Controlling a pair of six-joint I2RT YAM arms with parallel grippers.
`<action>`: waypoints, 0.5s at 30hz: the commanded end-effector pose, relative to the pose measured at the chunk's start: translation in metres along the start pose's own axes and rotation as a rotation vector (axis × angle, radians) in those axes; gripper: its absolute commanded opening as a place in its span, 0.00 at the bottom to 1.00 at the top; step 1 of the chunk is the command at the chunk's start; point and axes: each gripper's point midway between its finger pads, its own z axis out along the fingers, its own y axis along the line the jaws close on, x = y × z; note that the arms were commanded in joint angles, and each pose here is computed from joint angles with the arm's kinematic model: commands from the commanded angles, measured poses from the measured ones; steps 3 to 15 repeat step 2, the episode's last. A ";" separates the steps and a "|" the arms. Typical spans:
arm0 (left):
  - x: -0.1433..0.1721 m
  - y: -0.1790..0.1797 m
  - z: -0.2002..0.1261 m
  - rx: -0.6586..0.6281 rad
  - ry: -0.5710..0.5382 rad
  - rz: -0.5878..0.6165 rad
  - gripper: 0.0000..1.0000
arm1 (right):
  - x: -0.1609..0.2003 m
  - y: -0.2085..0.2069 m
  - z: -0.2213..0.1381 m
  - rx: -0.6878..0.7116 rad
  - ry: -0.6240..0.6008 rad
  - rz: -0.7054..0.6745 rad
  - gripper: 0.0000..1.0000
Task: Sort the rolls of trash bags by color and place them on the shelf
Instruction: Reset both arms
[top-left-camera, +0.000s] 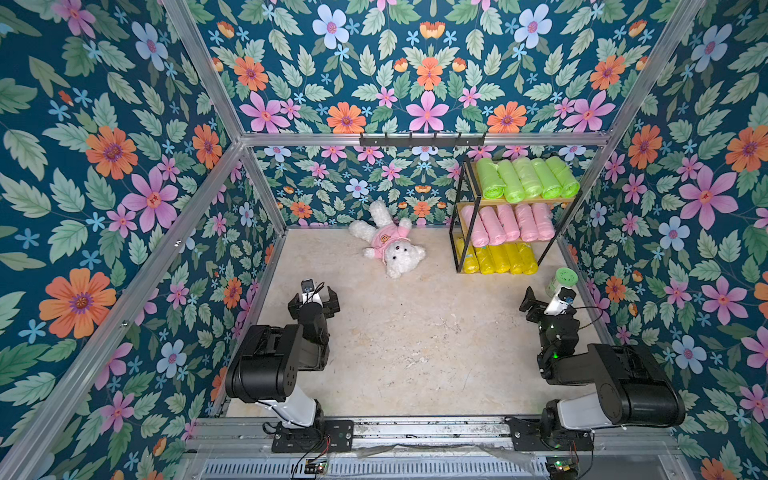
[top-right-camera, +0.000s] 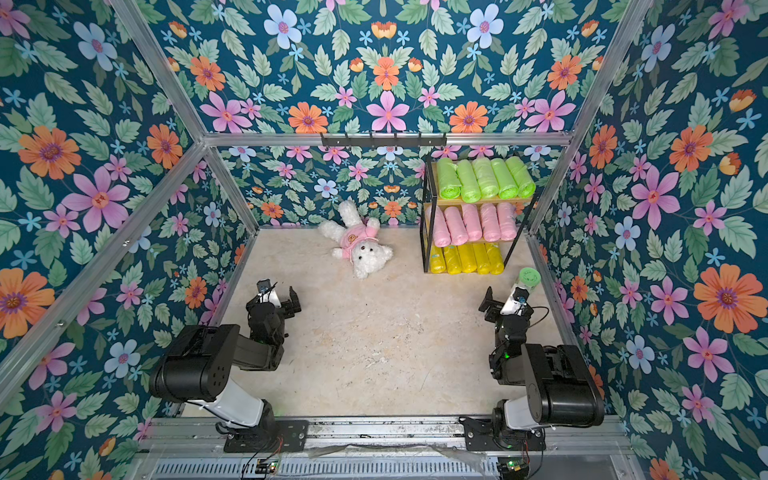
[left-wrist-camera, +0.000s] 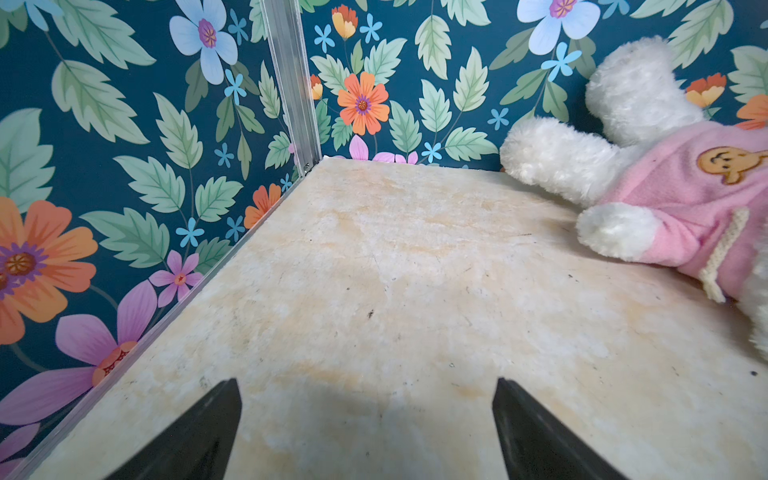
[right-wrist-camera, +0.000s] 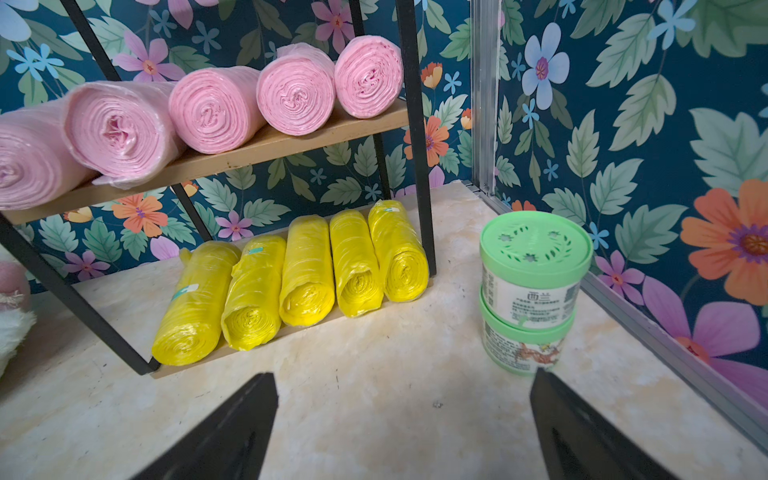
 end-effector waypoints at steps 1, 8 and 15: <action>-0.006 -0.003 0.001 0.014 -0.022 -0.008 0.99 | -0.006 0.002 0.001 -0.007 -0.020 -0.007 0.99; -0.007 -0.003 0.000 0.015 -0.024 -0.009 0.99 | -0.006 0.002 0.001 -0.006 -0.021 -0.006 0.99; -0.007 -0.003 0.000 0.015 -0.024 -0.009 0.99 | -0.006 0.002 0.001 -0.006 -0.021 -0.006 0.99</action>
